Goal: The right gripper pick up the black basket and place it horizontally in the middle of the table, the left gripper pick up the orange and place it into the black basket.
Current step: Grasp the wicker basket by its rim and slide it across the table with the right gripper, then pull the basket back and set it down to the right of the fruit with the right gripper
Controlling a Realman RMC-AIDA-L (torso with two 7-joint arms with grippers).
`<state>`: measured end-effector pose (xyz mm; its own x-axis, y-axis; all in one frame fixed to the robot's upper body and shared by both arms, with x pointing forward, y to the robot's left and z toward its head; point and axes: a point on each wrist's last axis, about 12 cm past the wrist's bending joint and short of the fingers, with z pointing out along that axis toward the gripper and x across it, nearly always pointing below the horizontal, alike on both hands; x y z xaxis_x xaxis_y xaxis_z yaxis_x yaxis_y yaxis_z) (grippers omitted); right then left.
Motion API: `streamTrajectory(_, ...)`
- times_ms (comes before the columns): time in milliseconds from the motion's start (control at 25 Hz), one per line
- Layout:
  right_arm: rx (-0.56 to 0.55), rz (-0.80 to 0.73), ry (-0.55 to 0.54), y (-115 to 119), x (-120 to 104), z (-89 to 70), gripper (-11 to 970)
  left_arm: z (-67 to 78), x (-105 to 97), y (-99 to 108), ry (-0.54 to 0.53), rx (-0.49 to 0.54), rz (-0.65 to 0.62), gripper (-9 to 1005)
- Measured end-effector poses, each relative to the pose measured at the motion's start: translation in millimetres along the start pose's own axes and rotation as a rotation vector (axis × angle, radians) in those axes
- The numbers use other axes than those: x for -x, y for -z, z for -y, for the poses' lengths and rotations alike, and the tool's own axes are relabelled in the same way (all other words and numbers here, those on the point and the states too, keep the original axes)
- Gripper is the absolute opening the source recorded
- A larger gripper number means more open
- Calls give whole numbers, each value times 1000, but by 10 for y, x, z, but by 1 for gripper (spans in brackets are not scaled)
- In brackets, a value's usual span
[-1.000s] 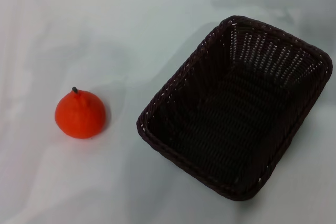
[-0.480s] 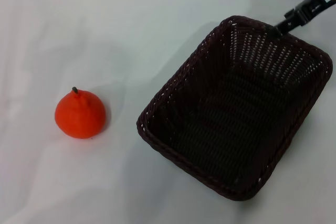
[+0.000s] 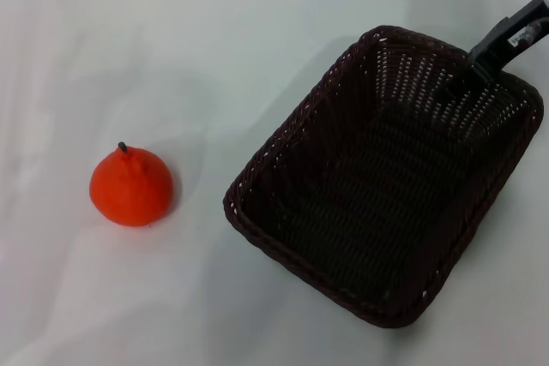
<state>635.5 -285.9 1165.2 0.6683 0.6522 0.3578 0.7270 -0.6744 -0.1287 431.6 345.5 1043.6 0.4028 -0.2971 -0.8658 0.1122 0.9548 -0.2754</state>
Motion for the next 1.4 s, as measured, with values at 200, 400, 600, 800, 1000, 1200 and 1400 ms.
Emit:
streamTrajectory(200,-1,-3,-3,5,4,-5,435,5,-11,-35,3,-3,-2,716)
streamTrajectory(400,-12,-5,-11,15,29,-7,241,0,-23,-47,3,1,-10,715)
streamTrajectory(600,-42,-33,-49,66,73,-25,216,-3,-21,-54,3,0,-9,713)
streamTrajectory(800,-122,-184,-174,219,197,-99,191,-9,-17,-55,1,4,-6,711)
streamTrajectory(1000,-220,-362,-351,317,365,-162,190,-26,-13,-69,-4,13,-5,710)
streamTrajectory(1200,-294,-460,-495,317,558,-208,188,-40,-8,-119,-11,9,-3,710)
streamTrajectory(1400,-330,-526,-664,228,738,-261,187,-52,-4,-184,-23,0,-5,710)
